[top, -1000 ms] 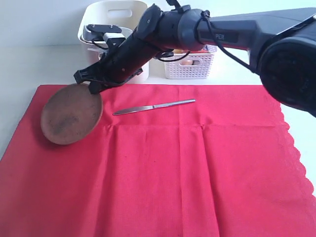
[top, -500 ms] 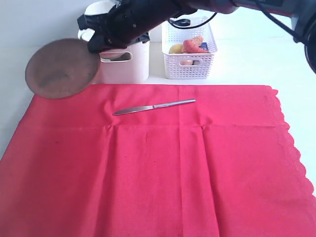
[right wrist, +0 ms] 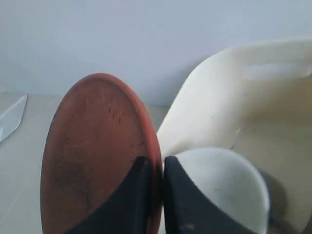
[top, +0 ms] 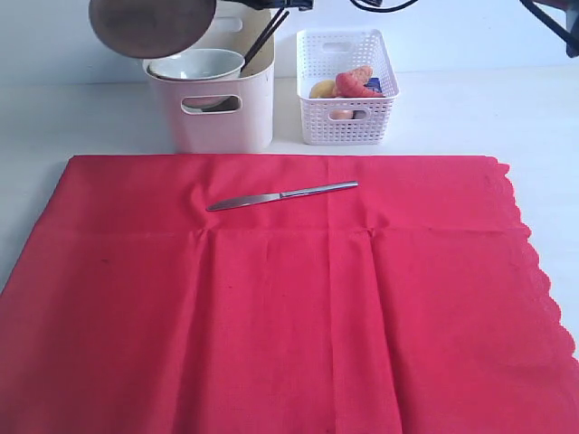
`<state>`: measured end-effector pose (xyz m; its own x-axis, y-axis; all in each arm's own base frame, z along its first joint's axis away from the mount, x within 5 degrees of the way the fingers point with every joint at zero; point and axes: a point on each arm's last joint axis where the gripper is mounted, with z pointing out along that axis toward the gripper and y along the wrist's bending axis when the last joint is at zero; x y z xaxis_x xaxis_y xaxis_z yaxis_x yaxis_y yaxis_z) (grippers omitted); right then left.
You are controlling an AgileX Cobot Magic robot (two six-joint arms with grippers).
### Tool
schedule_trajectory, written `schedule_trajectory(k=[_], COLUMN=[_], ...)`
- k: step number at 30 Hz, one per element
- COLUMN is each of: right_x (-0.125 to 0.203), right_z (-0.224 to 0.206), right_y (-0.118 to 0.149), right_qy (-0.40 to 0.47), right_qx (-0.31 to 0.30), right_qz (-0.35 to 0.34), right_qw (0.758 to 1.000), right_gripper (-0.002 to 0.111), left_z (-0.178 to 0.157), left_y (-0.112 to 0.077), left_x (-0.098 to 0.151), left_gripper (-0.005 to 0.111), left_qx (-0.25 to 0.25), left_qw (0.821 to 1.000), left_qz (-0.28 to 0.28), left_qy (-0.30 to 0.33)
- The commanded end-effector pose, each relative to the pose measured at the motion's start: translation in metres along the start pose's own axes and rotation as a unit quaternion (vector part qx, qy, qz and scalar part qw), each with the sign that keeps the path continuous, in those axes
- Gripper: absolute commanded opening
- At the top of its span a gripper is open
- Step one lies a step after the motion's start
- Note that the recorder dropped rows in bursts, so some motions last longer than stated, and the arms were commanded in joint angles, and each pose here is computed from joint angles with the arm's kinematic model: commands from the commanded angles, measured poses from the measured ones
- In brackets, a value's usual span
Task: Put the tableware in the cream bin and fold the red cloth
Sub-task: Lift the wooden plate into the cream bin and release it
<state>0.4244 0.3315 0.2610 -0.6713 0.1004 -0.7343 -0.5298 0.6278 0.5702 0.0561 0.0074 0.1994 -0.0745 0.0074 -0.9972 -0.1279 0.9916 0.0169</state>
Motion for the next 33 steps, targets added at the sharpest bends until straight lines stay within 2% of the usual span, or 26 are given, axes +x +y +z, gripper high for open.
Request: schedule_trajectory(k=[1, 5, 12, 19, 22, 30, 33], right_x=[-0.024, -0.024, -0.005, -0.004, -0.004, -0.004, -0.005], right_z=[-0.007, -0.003, 0.016, 0.017, 0.017, 0.017, 0.015], right_y=[-0.016, -0.027, -0.048, -0.050, -0.050, -0.050, -0.044], right_qy=[-0.088, -0.112, -0.097, -0.103, -0.103, -0.103, -0.089], right_qx=[0.040, 0.062, 0.083, 0.086, 0.086, 0.086, 0.074], right_qz=[0.021, 0.025, 0.037, 0.046, 0.046, 0.045, 0.045], right_qw=[0.995, 0.991, 0.991, 0.990, 0.990, 0.990, 0.992], right_gripper=[0.000, 0.000, 0.000, 0.001, 0.011, 0.052, 0.057], left_z=[0.000, 0.000, 0.000, 0.000, 0.000, 0.000, 0.000], left_y=[0.000, 0.000, 0.000, 0.000, 0.000, 0.000, 0.000], left_x=[0.000, 0.000, 0.000, 0.000, 0.000, 0.000, 0.000], left_gripper=[0.001, 0.001, 0.001, 0.001, 0.001, 0.001, 0.001], left_qx=[-0.001, -0.001, -0.001, -0.001, -0.001, -0.001, -0.001], left_qw=[1.000, 1.000, 1.000, 1.000, 1.000, 1.000, 1.000], left_qz=[-0.007, -0.007, -0.007, -0.007, -0.007, -0.007, -0.007], left_qy=[-0.003, -0.003, -0.003, -0.003, -0.003, -0.003, -0.003])
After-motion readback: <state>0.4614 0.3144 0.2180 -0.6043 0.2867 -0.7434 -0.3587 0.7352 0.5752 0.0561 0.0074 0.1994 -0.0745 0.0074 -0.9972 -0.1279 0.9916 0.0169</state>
